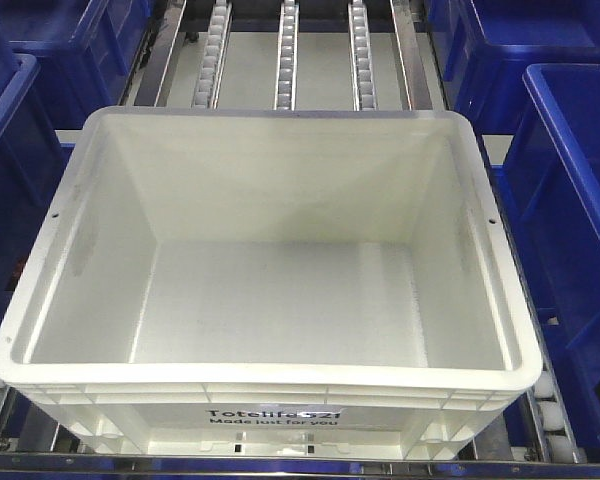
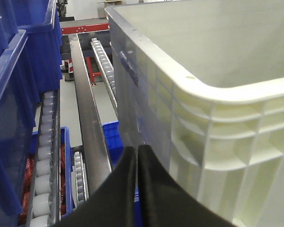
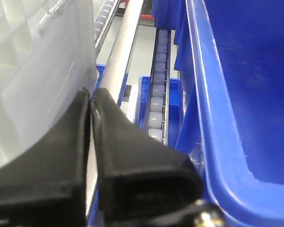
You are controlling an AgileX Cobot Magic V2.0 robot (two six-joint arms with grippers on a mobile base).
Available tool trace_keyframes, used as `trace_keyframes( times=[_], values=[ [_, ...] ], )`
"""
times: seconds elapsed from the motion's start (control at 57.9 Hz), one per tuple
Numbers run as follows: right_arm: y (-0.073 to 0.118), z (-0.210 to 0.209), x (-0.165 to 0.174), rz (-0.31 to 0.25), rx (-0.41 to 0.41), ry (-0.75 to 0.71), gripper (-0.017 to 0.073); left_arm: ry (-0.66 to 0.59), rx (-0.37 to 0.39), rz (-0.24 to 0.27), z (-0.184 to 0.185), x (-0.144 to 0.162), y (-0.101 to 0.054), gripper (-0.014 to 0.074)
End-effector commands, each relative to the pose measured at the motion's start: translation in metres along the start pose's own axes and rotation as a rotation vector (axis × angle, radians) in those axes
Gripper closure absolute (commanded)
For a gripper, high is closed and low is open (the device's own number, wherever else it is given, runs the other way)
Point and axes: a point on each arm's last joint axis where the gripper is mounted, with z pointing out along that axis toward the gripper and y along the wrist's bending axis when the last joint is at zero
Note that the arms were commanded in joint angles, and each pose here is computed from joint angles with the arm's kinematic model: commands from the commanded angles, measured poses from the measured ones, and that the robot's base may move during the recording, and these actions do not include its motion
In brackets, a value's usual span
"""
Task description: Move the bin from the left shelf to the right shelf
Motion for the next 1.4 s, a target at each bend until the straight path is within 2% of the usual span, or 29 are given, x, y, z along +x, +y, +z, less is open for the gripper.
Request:
trace_keyframes(
  times=[0.0, 0.899, 0.968, 1.037, 1.123, 1.262, 1.383],
  values=[
    [-0.001, 0.000, -0.001, -0.007, 0.013, -0.066, 0.0567, -0.075, -0.005, -0.007, 0.000, -0.002, 0.001, 0.0600],
    [-0.001, 0.000, -0.002, -0.007, 0.014, -0.073, 0.0567, -0.087, -0.007, -0.005, 0.000, -0.003, 0.001, 0.0600],
    [-0.001, 0.000, -0.005, -0.026, 0.020, -0.104, 0.0567, -0.114, -0.010, -0.005, 0.000, -0.005, 0.001, 0.0600],
    [-0.002, -0.001, -0.008, -0.007, 0.024, -0.135, 0.0567, -0.183, -0.019, -0.005, -0.001, -0.011, 0.002, 0.0600],
    [-0.002, -0.001, -0.010, 0.018, 0.027, -0.162, 0.0567, -0.327, -0.036, -0.017, -0.005, -0.024, 0.004, 0.0600],
    [-0.004, -0.002, -0.015, 0.183, 0.023, -0.210, 0.0567, -0.516, -0.040, -0.089, -0.012, -0.042, 0.006, 0.0600],
    [-0.004, -0.005, -0.027, 0.237, 0.013, -0.232, 0.0567, -0.485, -0.010, -0.170, -0.016, -0.055, 0.005, 0.0600]
  ],
)
